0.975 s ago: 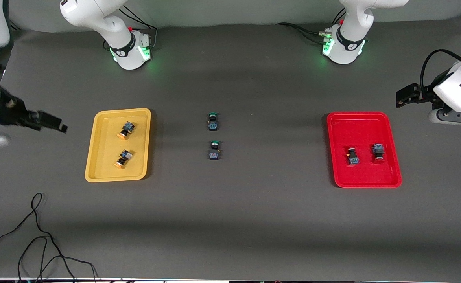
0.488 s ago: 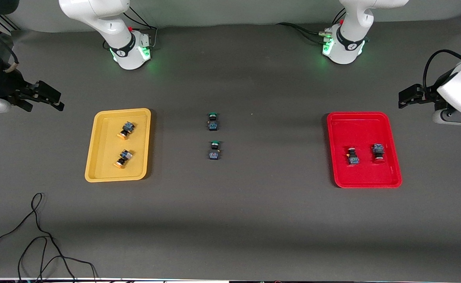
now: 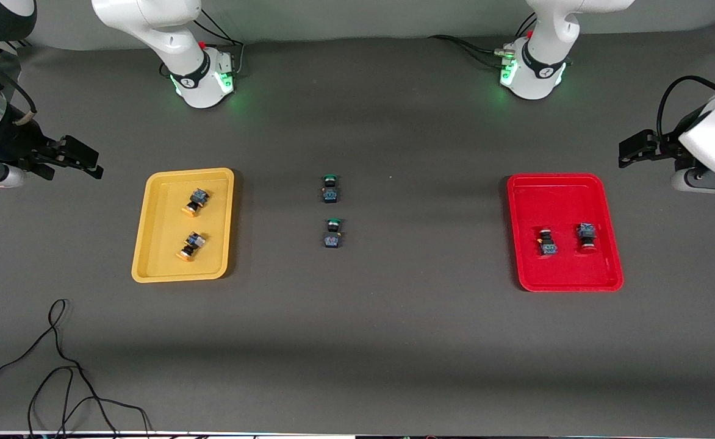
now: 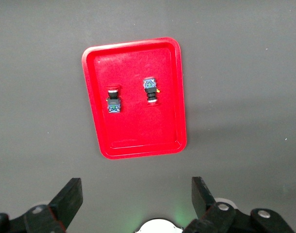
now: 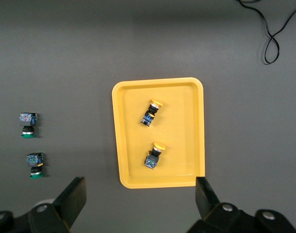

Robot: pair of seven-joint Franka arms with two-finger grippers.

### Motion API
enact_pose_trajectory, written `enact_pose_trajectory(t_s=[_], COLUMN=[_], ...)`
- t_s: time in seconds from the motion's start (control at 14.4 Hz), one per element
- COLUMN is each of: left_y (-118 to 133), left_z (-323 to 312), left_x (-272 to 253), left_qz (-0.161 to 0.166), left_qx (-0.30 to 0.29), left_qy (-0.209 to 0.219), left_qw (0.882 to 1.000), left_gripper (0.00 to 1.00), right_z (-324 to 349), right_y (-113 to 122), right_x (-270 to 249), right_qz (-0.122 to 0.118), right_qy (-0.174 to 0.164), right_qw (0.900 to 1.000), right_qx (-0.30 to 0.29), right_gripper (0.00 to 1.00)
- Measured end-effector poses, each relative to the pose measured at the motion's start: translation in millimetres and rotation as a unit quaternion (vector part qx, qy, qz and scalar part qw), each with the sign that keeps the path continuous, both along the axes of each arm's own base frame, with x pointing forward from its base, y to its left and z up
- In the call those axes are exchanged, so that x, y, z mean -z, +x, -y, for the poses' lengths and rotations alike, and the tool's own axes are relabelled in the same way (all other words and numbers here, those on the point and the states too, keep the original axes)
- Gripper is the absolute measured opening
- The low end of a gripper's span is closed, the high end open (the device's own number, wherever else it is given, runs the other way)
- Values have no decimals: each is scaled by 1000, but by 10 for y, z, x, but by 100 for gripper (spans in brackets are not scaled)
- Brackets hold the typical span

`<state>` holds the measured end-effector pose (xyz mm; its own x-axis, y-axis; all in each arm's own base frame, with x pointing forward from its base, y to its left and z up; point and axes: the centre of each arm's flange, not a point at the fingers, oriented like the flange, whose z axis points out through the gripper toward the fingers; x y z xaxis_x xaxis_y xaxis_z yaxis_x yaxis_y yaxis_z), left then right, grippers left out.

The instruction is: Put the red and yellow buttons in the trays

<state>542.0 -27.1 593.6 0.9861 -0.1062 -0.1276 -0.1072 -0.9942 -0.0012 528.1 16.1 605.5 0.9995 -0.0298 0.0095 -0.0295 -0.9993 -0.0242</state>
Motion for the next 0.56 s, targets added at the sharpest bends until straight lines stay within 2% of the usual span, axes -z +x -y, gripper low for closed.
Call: enact_pose_trajectory(t_s=[0.56], left_y=[-11], left_z=[37], left_x=[-31], left_qz=[3], left_qx=[4], left_qy=[0], left_qw=[1000], left_gripper=[100], right_z=[51], right_y=[0], right_x=[1], right_qz=[0], right_qy=[0], right_qw=[1000], right_qx=[-2], right_gripper=[100])
